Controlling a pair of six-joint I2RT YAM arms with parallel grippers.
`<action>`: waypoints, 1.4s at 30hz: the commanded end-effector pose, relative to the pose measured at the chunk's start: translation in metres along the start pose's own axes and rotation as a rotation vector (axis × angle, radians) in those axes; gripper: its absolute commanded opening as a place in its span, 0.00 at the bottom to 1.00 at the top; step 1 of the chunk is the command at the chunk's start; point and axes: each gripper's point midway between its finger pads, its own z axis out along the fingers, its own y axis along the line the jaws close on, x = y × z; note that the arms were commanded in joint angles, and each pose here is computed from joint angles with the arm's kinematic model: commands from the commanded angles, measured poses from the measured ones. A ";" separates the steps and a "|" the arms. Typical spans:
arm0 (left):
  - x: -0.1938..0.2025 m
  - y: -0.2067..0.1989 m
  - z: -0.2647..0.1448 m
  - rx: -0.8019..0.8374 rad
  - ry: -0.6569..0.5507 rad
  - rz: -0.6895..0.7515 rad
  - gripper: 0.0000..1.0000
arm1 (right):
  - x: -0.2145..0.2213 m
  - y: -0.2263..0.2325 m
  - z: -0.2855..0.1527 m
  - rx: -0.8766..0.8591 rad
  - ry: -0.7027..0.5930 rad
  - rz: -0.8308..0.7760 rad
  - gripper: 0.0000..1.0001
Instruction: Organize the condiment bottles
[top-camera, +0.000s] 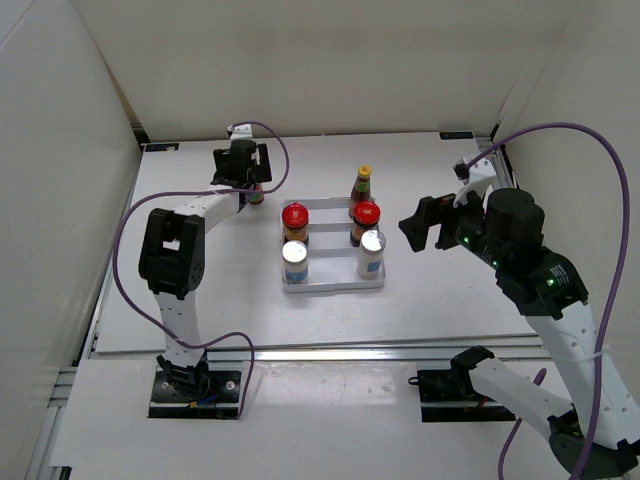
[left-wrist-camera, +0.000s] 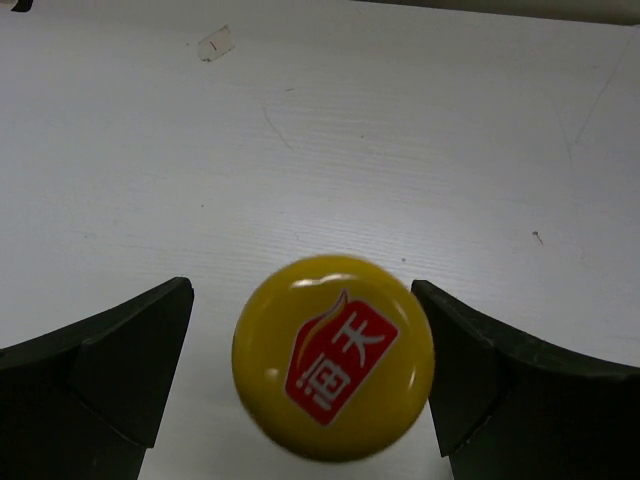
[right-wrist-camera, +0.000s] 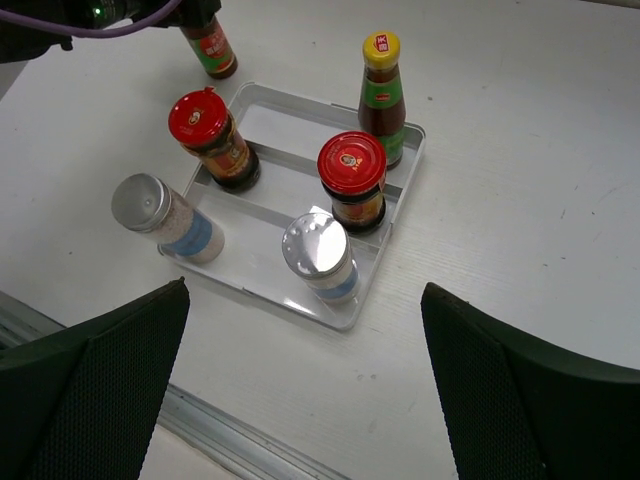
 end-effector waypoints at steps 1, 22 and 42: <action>-0.040 -0.008 0.002 0.019 -0.090 -0.025 1.00 | -0.007 0.002 0.005 -0.017 -0.027 -0.021 1.00; -0.136 -0.011 -0.075 0.088 -0.245 -0.064 0.11 | 0.003 0.013 -0.017 -0.058 0.004 0.048 1.00; -0.119 -0.125 -0.107 0.579 -0.228 -0.086 0.11 | 0.012 0.013 -0.053 -0.051 -0.017 0.083 1.00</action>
